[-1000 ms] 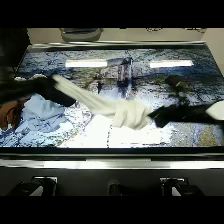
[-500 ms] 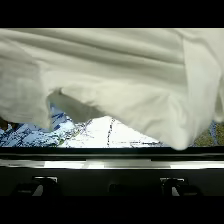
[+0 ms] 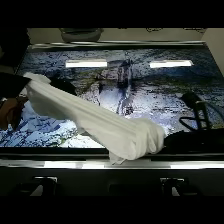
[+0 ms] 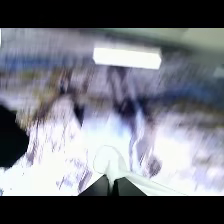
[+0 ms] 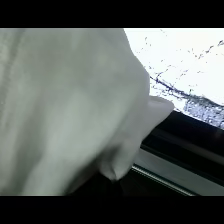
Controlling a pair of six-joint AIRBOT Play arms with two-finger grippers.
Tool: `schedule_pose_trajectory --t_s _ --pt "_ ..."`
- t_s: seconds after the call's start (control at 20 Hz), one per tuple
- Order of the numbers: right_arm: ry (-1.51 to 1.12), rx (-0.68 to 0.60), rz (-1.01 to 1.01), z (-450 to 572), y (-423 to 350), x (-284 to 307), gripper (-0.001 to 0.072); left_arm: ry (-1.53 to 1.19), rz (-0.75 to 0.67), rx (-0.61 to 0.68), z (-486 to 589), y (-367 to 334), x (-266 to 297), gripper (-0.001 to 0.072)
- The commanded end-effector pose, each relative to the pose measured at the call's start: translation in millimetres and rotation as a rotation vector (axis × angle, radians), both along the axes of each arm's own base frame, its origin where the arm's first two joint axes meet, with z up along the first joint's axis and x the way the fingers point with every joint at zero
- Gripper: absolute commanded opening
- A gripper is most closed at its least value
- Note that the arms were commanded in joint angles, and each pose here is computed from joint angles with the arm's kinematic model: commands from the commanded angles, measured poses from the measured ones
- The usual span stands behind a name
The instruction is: Fold the shirts.
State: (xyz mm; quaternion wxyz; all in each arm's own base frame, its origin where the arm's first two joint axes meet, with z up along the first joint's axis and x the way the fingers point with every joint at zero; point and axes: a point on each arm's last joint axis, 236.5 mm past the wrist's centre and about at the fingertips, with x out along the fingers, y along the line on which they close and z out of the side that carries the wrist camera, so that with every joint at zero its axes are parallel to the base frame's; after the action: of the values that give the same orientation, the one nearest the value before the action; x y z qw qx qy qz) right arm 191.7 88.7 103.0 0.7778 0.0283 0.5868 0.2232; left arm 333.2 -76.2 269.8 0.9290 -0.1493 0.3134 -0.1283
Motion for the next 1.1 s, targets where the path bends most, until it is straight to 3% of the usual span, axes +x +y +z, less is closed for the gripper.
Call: schedule_pose_trajectory --t_s 0.0,0.25,0.3,0.35,0.4,0.45,0.5,0.75,0.9,1.05 --pt "0.1 0.126 -0.166 -109 18 20 0.0058 0.034 0.013 0.016 -63 -2 83 0.0033" --pt "-0.066 0.18 -0.436 -147 2 116 0.0064 0.246 -0.073 -0.021 -190 -57 141 0.0035" --pt "-0.147 0.175 -0.473 -138 -6 140 0.0148 0.272 -0.07 -0.048 -204 -63 146 0.0037" --pt "-0.218 0.175 -0.496 -125 -13 159 0.0315 0.289 -0.064 -0.073 -212 -66 150 0.0129" --pt "-0.301 0.171 -0.496 -106 -18 177 0.0526 0.302 -0.057 -0.081 -217 -65 152 0.0417" --pt "-0.375 0.155 -0.46 -86 -21 190 0.0662 0.315 -0.054 -0.082 -217 -60 152 0.072" --pt "-0.447 0.123 -0.399 -63 -22 201 0.0694 0.336 -0.056 -0.08 -214 -52 149 0.0706" --pt "-0.601 -0.178 -0.229 12 -66 222 0.0694 0.668 -0.132 -0.052 -226 -14 71 0.0705" --pt "-0.432 -0.178 -0.327 -20 -110 204 0.0693 0.807 -0.156 -0.039 -264 -21 11 0.0704" --pt "-0.214 -0.05 -0.124 -70 -85 175 0.069 0.899 -0.197 -0.131 -308 -67 -50 0.0704"
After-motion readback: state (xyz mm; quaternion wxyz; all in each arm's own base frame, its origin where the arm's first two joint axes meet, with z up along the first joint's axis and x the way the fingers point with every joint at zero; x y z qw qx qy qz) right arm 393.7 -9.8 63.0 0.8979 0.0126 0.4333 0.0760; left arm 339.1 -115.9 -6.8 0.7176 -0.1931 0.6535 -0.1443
